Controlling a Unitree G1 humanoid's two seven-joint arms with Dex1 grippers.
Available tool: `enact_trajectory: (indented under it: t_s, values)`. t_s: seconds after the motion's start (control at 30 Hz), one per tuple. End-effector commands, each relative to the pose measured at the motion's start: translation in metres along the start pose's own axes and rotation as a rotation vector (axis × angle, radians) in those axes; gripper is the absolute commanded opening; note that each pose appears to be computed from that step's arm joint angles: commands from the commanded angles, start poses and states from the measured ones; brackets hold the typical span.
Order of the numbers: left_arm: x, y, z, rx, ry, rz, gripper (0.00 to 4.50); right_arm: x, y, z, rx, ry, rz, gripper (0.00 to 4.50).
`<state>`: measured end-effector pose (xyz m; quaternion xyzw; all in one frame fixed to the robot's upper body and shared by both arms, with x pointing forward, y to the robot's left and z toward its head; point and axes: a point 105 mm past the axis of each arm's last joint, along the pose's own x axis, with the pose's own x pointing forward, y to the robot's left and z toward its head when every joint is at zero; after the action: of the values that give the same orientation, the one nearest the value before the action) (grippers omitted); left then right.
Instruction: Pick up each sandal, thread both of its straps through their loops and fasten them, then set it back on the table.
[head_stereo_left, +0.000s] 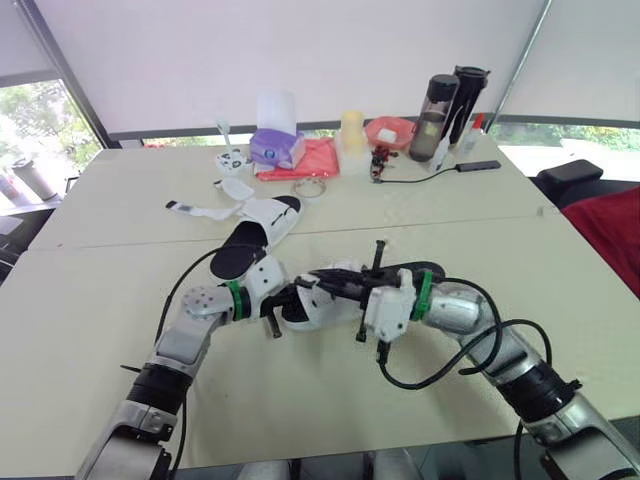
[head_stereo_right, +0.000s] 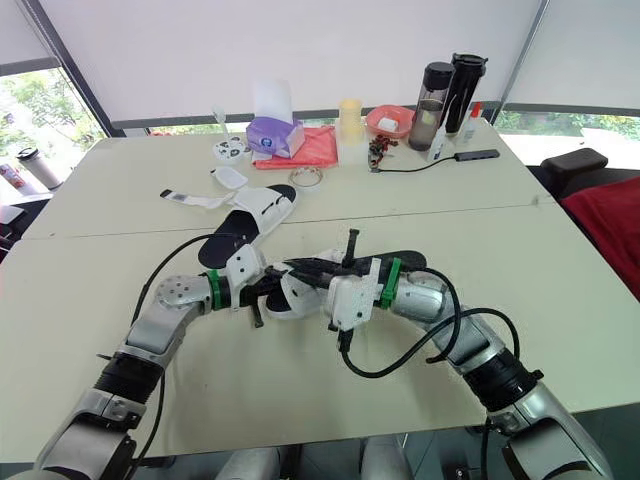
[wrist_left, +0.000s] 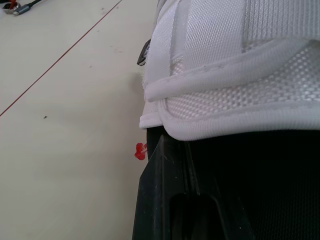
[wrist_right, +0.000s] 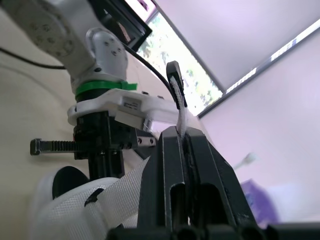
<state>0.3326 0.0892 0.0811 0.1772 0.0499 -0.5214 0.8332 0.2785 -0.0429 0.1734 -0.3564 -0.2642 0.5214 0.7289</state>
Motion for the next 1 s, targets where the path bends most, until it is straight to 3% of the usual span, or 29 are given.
enact_trajectory:
  t_s: [0.03,0.23,0.43,0.7,0.8,1.0]
  values:
    - [0.005,-0.02,-0.031,-0.073,0.092,-0.066,0.0,-0.002,-0.007,0.013,0.173,-0.021,-0.008,0.03]
    - [0.005,-0.02,-0.031,-0.071,0.091,-0.065,0.0,-0.006,0.013,-0.003,0.452,0.104,0.039,0.03]
    - [0.004,-0.019,-0.031,-0.068,0.091,-0.058,0.0,0.006,-0.008,-0.011,0.723,0.174,-0.135,0.03]
    - [0.003,-0.02,-0.031,-0.07,0.09,-0.05,0.0,0.002,-0.002,-0.026,0.975,0.302,-0.172,0.03]
    - [0.003,-0.02,-0.031,-0.071,0.088,-0.047,0.0,0.001,-0.001,-0.027,1.029,0.326,-0.169,1.35]
    - [0.004,-0.019,-0.03,-0.07,0.085,-0.047,0.0,-0.001,-0.004,-0.027,0.988,0.372,-0.155,4.46]
